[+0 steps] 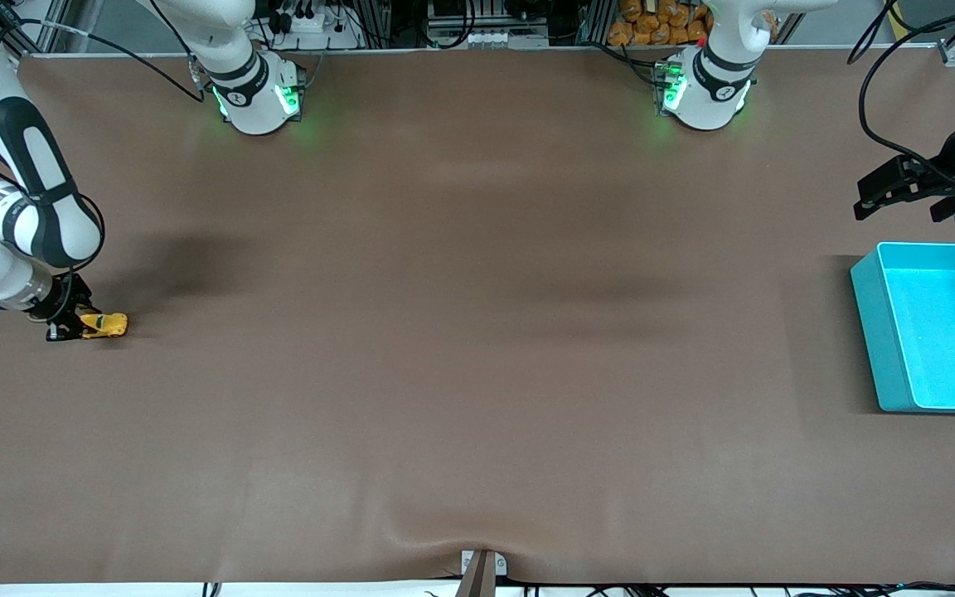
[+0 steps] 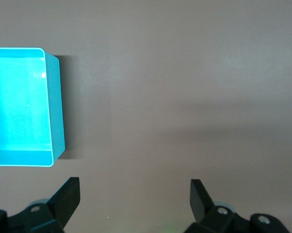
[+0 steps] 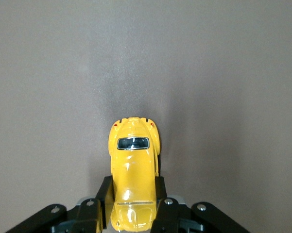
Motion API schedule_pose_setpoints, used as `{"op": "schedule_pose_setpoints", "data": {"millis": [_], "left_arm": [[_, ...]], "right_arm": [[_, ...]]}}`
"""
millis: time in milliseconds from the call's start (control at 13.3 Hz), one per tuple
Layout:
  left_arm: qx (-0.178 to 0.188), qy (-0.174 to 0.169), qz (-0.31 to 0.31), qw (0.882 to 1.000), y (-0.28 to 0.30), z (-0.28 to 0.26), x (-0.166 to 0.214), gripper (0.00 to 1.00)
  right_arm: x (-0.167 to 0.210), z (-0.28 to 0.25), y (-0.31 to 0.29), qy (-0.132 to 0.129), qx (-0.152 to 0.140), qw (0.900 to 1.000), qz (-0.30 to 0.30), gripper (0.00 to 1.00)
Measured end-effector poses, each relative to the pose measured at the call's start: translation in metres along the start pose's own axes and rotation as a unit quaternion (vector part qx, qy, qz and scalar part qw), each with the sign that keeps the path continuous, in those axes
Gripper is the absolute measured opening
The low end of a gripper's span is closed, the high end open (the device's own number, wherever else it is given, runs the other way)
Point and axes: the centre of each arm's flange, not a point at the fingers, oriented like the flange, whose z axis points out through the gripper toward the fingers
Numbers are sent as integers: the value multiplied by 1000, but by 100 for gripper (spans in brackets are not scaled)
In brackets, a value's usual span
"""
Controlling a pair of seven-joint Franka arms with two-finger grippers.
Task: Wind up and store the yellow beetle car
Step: 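Open the right gripper and lift it off the car, then withdraw the right gripper while the car drives toward the cyan bin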
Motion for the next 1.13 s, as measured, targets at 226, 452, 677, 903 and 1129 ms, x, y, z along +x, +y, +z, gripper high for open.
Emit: {"op": "schedule_pose_setpoints", "data": {"millis": [226, 452, 677, 903, 1129], "left_arm": [[0, 0, 0, 1000, 0, 0, 0, 100], [0, 0, 0, 1000, 0, 0, 0, 100], [0, 0, 0, 1000, 0, 0, 0, 100], [0, 0, 0, 1000, 0, 0, 0, 100], [0, 0, 0, 1000, 0, 0, 0, 100]], "right_arm": [[19, 2, 7, 5, 7, 1000, -5, 38], [25, 2, 8, 6, 7, 1000, -8, 38], [26, 1, 7, 3, 1, 1000, -12, 38], [38, -28, 8, -28, -68, 997, -37, 63], [61, -162, -16, -49, -107, 992, -42, 93]]}}
